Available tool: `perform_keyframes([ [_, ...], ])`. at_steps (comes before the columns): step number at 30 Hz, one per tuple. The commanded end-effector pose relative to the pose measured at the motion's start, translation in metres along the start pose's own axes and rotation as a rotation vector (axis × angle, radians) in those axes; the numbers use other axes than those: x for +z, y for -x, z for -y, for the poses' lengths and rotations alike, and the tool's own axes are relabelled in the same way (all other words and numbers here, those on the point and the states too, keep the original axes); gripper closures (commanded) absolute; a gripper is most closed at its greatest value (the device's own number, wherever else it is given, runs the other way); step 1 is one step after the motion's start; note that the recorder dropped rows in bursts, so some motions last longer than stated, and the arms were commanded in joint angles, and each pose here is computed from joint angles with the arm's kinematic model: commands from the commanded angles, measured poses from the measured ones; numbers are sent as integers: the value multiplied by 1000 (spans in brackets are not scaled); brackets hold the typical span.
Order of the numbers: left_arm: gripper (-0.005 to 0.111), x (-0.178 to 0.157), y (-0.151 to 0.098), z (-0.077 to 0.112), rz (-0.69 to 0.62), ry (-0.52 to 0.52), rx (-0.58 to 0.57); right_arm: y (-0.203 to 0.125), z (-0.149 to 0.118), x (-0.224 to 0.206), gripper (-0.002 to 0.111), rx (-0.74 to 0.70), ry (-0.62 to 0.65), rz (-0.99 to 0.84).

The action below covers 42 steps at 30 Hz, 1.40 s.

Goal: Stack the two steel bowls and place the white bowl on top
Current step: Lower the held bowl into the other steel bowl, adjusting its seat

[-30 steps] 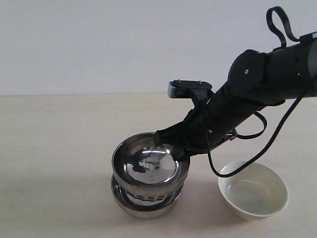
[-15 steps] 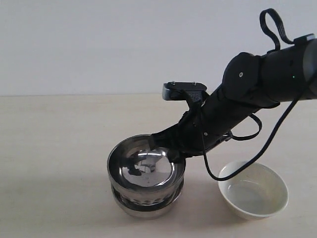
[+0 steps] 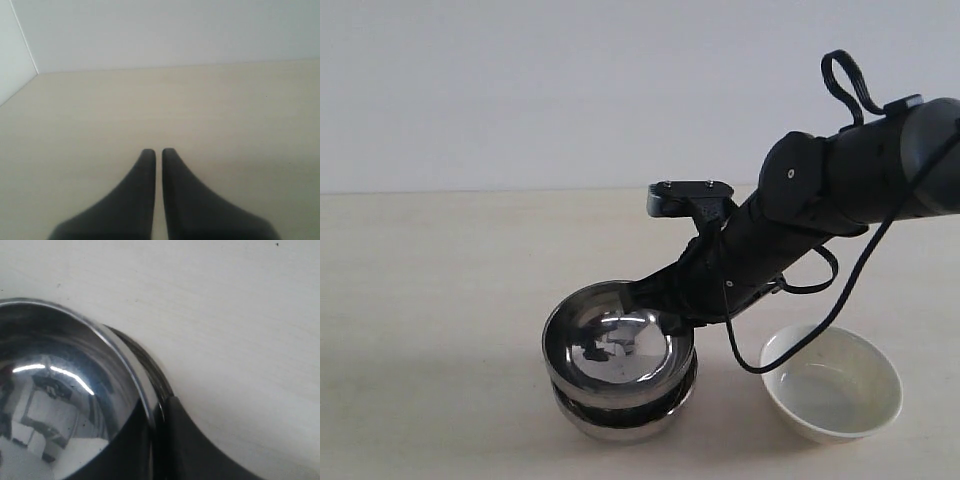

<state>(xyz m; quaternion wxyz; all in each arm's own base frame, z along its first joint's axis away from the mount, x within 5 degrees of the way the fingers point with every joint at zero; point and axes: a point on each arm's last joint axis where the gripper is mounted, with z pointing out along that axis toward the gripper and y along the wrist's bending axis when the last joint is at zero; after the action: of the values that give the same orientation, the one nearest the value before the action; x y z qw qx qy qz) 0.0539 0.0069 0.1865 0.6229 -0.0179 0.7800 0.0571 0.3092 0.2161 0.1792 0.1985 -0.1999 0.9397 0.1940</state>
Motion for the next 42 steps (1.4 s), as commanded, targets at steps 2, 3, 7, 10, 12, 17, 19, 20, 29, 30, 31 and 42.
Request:
perform_keyframes([
  [2,103,0,-1,0,-1,2,-14,1,-1,-2,108,-7,-1,12],
  [3,103,0,-1,0,-1,2,-14,1,-1,-2,108,-9,-1,11],
  [7,103,0,-1,0,-1,2,-14,2,-1,-2,104,-17,-2,16],
  [10,103,0,-1,0,-1,2,-14,3,-1,-2,89,-15,-4,26],
  [12,103,0,-1,0,-1,2,-14,3,-1,-2,76,-15,-4,26],
  [17,103,0,-1,0,-1,2,-14,3,-1,-2,68,-17,-4,27],
  [19,103,0,-1,0,-1,2,-14,5,-1,-3,68,-21,-2,33],
  [20,103,0,-1,0,-1,2,-14,7,-2,-4,68,-23,1,34],
  [29,103,0,-1,0,-1,2,-14,22,-10,-14,68,-47,28,42],
  [30,103,0,-1,0,-1,2,-14,24,-11,-15,68,-56,31,44],
  [31,103,0,-1,0,-1,2,-14,26,-12,-16,68,-58,34,47],
  [42,103,0,-1,0,-1,2,-14,41,-23,-44,108,-189,55,83],
])
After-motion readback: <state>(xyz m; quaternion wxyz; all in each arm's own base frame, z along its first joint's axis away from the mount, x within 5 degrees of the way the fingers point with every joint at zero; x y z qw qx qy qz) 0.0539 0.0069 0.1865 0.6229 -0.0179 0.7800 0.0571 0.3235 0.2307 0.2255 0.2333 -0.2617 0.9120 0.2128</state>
